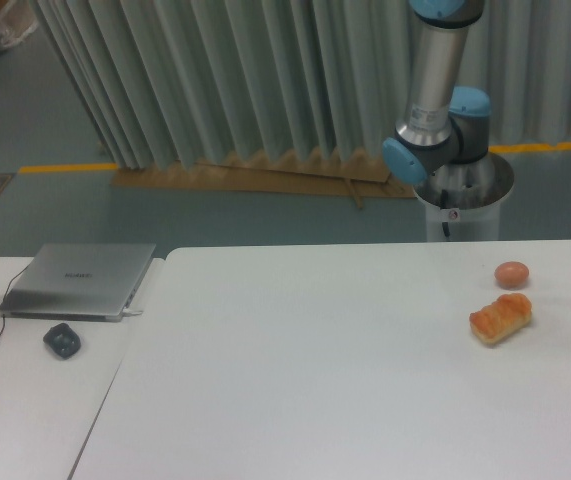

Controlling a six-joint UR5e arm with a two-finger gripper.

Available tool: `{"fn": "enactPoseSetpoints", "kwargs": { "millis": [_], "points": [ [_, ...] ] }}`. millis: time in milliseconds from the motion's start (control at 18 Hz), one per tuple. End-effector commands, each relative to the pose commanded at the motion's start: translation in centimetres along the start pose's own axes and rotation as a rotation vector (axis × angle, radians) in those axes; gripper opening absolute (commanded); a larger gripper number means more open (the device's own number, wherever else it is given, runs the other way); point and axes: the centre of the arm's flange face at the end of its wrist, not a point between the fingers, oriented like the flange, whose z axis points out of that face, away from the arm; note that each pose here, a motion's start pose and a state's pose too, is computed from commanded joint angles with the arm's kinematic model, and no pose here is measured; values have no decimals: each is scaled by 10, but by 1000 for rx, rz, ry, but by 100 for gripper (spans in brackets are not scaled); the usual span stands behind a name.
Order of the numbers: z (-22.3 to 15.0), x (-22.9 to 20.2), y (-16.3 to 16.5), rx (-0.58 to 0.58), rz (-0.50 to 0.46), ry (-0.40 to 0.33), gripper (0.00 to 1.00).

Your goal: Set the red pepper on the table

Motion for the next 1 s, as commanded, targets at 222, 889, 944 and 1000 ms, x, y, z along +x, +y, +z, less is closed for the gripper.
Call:
{"fn": "enactPoseSetpoints", "kwargs": {
  "millis": [222,889,944,1000],
  "points": [
    [14,1,16,-22,61,31,100],
    [44,-37,20,-86,203,54,100],
    [44,-39,20,-86,209,54,100],
    [50,-40,20,-83,211,61,100]
  ]
}}
